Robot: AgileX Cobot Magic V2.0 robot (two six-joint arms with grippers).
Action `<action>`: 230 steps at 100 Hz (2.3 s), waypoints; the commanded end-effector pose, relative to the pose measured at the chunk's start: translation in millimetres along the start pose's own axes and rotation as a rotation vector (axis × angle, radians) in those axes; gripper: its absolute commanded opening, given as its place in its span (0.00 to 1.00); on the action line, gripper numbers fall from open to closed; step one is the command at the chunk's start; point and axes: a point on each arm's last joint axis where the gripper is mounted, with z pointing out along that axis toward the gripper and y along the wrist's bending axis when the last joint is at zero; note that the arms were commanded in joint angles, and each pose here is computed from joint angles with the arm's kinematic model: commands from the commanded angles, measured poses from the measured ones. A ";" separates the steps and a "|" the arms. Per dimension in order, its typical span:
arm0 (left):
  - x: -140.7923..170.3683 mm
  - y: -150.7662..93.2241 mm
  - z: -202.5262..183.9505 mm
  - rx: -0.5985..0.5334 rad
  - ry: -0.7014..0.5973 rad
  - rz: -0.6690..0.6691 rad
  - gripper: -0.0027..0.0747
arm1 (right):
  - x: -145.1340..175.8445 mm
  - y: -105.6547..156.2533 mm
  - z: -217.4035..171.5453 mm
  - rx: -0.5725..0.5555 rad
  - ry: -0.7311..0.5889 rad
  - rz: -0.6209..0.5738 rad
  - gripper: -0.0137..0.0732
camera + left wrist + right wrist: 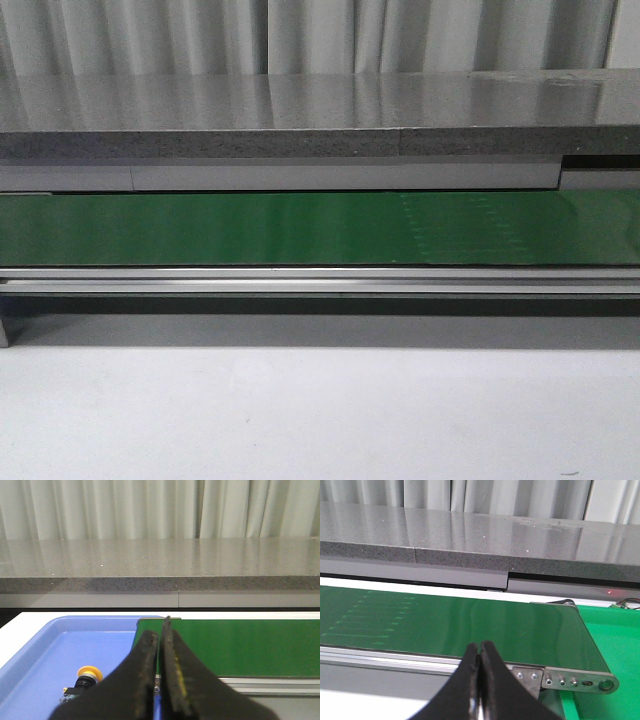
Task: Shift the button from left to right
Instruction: 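Move the left gripper down toward the yellow-capped button in the blue tray, then grasp the yellow-capped button's black body with the left gripper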
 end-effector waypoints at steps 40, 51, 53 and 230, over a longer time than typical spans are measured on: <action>2.7 -1.0 -1.8 0.006 -0.095 -0.014 0.04 | -8.1 0.0 -1.5 -0.001 -0.097 -0.005 0.08; -0.5 -0.7 -2.2 0.005 -0.103 -0.019 0.04 | -8.1 0.0 -1.5 -0.001 -0.097 -0.005 0.08; -1.6 -0.6 -2.4 0.005 -0.103 -0.026 0.04 | -8.1 0.0 -1.5 -0.001 -0.097 -0.005 0.08; -84.6 0.8 94.2 0.082 0.708 -0.071 0.77 | -8.1 0.0 -1.5 -0.001 -0.097 -0.005 0.08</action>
